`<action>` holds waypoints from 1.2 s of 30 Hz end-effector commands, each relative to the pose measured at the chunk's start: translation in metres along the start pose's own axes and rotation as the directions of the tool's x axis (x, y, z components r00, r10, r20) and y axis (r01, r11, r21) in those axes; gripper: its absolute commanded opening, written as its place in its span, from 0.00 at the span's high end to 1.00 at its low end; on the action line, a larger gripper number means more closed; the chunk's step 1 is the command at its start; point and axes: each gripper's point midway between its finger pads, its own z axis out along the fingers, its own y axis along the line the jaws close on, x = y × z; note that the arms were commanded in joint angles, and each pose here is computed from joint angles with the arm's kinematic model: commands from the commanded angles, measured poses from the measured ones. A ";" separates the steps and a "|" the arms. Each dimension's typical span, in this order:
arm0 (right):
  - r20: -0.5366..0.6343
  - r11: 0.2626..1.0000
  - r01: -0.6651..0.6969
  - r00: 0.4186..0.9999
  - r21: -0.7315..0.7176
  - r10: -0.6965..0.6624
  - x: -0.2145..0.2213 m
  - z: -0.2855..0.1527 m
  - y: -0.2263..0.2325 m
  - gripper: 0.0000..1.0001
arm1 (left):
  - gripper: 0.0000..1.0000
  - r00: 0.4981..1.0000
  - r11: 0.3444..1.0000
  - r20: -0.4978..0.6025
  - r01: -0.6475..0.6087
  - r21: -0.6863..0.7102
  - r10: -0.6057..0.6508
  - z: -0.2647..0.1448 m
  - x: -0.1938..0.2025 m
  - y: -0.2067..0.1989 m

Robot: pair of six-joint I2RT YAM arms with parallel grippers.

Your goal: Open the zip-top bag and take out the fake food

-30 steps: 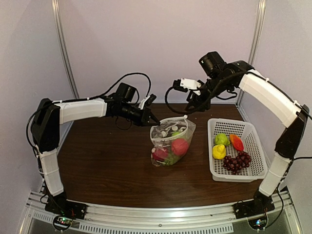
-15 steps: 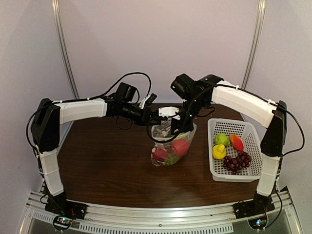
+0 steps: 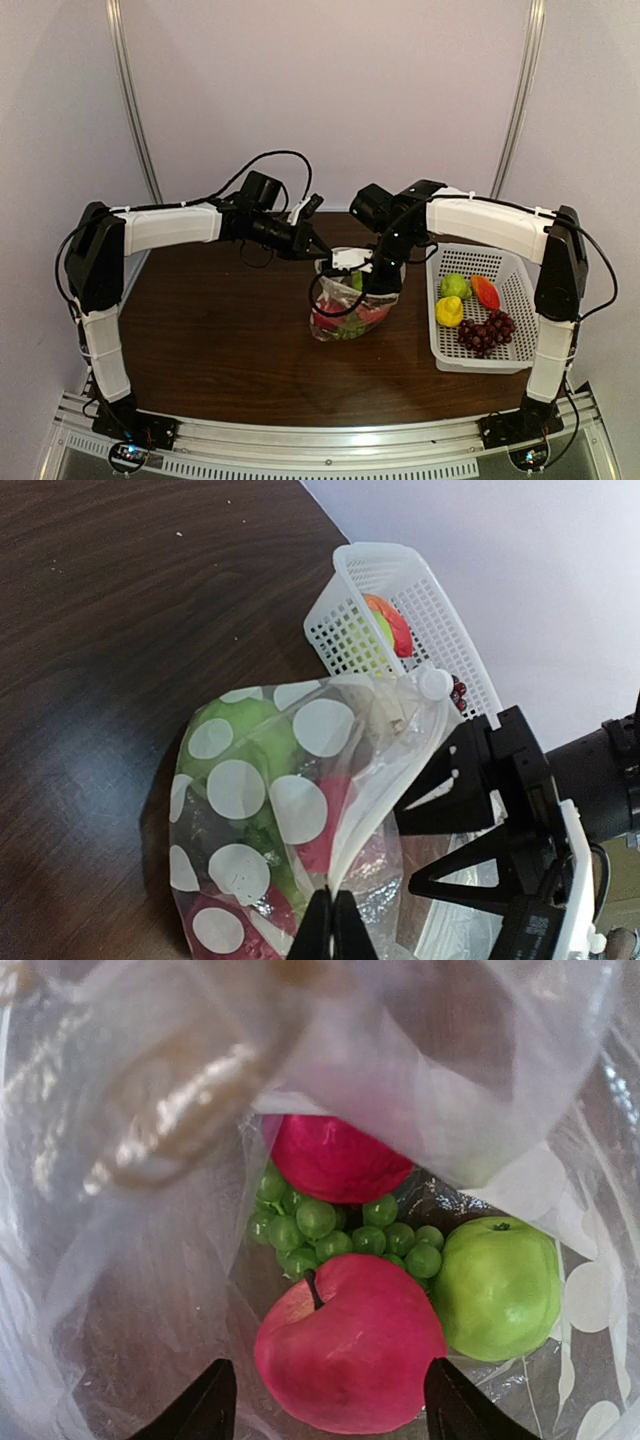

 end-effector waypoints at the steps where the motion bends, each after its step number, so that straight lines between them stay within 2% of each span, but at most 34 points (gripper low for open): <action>1: -0.029 0.995 -0.035 0.999 0.091 0.038 0.009 0.005 -0.013 0.31 | 1.00 1.000 1.000 -0.008 0.012 -0.006 -0.012 0.011 0.006 0.010; 4: -0.060 0.991 -0.037 0.997 0.127 0.045 0.016 0.016 -0.020 0.26 | 1.00 1.000 1.000 -0.009 0.013 -0.006 -0.013 0.011 0.006 0.010; 12: -0.136 0.985 -0.057 0.987 0.166 0.080 0.037 0.053 -0.027 0.23 | 1.00 1.000 1.000 -0.009 0.013 -0.008 -0.013 0.012 0.007 0.011; 19: -0.173 0.960 -0.070 0.978 0.270 0.120 0.048 0.058 -0.043 0.20 | 1.00 1.000 1.000 -0.009 0.013 -0.006 -0.013 0.011 0.006 0.010; 21: -0.189 0.956 -0.068 0.974 0.284 0.126 0.052 0.060 -0.045 0.13 | 1.00 1.000 1.000 -0.011 0.014 -0.005 -0.014 0.011 0.007 0.010; 23: -0.212 0.954 -0.062 0.969 0.294 0.129 0.057 0.064 -0.047 0.12 | 1.00 1.000 1.000 -0.010 0.013 -0.006 -0.013 0.011 0.006 0.010; 25: -0.230 0.944 -0.056 0.964 0.326 0.137 0.063 0.069 -0.053 0.17 | 1.00 1.000 1.000 -0.011 0.013 -0.006 -0.013 0.012 0.007 0.010; 29: -0.209 0.939 -0.074 0.966 0.335 0.151 0.061 0.071 -0.058 0.35 | 1.00 1.000 1.000 -0.010 0.010 -0.005 -0.010 0.012 0.006 0.009; 33: -0.122 0.934 -0.091 0.982 0.345 0.141 0.039 0.043 -0.062 0.44 | 1.00 1.000 1.000 -0.009 0.008 -0.004 -0.008 0.011 0.006 0.009; 36: -0.021 0.933 -0.108 0.992 0.342 0.123 0.016 0.011 -0.062 0.48 | 1.00 1.000 1.000 -0.008 0.007 -0.003 -0.007 0.011 0.006 0.008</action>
